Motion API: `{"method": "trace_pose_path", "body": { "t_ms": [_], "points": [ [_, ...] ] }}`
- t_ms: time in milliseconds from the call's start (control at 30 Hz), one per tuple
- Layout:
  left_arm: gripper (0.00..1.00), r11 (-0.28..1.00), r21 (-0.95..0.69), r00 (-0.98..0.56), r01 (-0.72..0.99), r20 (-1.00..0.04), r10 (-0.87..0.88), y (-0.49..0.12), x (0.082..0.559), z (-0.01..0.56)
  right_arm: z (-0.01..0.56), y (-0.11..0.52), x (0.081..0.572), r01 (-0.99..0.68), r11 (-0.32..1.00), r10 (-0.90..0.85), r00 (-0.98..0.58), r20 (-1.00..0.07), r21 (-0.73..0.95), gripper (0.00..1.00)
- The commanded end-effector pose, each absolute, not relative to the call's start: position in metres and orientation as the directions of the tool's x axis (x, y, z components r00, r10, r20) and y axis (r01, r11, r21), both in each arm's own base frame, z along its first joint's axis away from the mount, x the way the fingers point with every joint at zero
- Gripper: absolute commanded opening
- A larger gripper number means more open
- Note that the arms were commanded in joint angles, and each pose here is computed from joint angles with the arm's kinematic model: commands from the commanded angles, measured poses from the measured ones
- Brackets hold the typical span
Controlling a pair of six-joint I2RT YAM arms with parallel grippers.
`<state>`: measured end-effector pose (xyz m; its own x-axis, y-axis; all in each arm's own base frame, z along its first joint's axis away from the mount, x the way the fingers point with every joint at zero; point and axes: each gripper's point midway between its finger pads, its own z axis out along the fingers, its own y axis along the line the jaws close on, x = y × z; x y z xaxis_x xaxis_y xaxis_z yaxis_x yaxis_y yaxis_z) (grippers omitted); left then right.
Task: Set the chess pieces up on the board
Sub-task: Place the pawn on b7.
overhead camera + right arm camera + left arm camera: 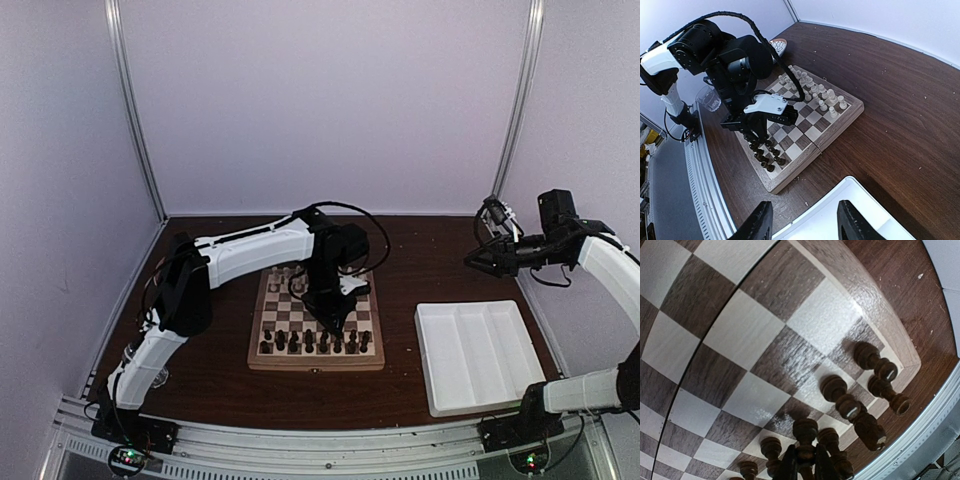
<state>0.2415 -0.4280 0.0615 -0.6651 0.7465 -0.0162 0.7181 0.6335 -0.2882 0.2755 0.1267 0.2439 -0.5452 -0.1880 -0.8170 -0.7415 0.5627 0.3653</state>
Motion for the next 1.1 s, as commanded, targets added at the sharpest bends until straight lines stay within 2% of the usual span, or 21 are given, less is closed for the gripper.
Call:
{"method": "trace_pose_path", "body": {
  "t_ms": [0, 867, 1067],
  "points": [
    [0.0, 0.619, -0.304, -0.658, 0.724, -0.036, 0.752, -0.4353, 0.2409, 0.0655, 0.2439, 0.1295, 0.2715, -0.752, 0.54, -0.187, -0.545, -0.818, 0.377, 0.47],
    [0.01, 0.628, -0.272, -0.656, 0.729, -0.018, 0.754, -0.4301, 0.2429, 0.0583, 0.244, 0.1302, 0.2705, -0.754, 0.534, -0.185, -0.546, -0.817, 0.383, 0.47],
    [0.09, 0.627, -0.271, -0.656, 0.73, -0.021, 0.754, -0.4311, 0.2429, 0.0594, 0.2441, 0.1304, 0.2705, -0.754, 0.532, -0.185, -0.547, -0.816, 0.385, 0.47]
  ]
}}
